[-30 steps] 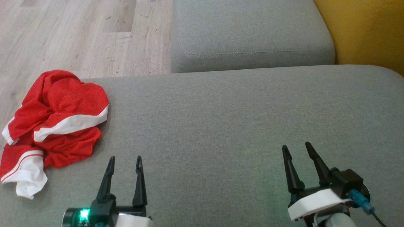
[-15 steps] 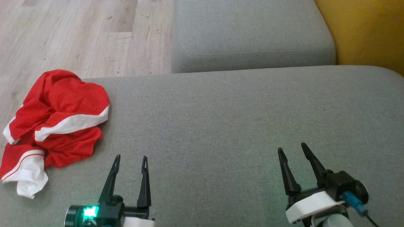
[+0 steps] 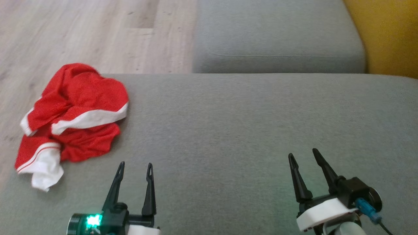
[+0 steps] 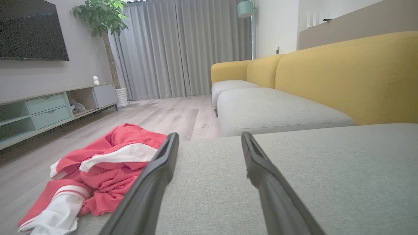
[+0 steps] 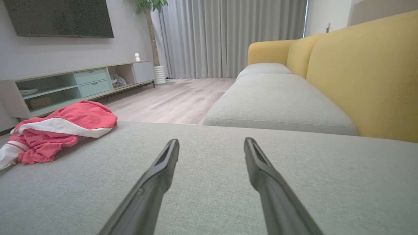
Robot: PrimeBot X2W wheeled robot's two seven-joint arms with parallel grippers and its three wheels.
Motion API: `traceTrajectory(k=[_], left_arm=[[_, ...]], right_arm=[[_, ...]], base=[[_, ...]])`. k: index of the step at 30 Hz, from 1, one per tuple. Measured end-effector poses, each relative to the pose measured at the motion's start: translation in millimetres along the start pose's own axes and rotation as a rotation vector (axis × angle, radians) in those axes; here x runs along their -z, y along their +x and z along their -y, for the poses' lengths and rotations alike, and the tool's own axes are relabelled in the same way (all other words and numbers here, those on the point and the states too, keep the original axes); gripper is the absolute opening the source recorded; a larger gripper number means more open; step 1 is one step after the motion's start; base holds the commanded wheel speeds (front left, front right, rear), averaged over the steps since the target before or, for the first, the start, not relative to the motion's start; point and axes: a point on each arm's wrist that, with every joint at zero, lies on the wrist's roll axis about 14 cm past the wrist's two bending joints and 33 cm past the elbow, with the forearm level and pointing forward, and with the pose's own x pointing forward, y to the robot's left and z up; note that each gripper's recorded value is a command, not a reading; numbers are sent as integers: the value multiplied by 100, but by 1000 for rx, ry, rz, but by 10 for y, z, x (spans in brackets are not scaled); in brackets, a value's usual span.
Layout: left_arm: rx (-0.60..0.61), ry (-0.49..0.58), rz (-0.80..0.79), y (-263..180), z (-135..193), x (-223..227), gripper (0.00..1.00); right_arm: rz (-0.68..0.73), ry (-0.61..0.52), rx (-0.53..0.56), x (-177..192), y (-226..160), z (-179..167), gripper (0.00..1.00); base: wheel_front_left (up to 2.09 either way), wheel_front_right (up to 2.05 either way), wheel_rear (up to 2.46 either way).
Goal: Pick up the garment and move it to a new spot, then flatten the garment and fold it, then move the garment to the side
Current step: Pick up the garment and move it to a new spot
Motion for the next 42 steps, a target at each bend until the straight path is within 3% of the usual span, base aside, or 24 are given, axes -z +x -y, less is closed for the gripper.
traceTrajectory(k=[20, 31, 38, 42], left_arm=[[-357, 0, -26, -613, -964, 57, 100], [-457, 11, -30, -825, -1205, 46, 100], [-501, 107, -6, -845, -1440, -110, 100], [-567, 193, 79, -641, -1810, -474, 100]], right_arm=[[-43, -10, -289, 112, 453, -851, 100], [-68, -9, -366, 194, 520, -1091, 100], [-87, -30, -357, 281, 582, -1036, 100], [-116, -72, -362, 430, 651, -994, 100]], base=[[0, 0, 0], [0, 0, 0], [0, 0, 0], [0, 0, 0]])
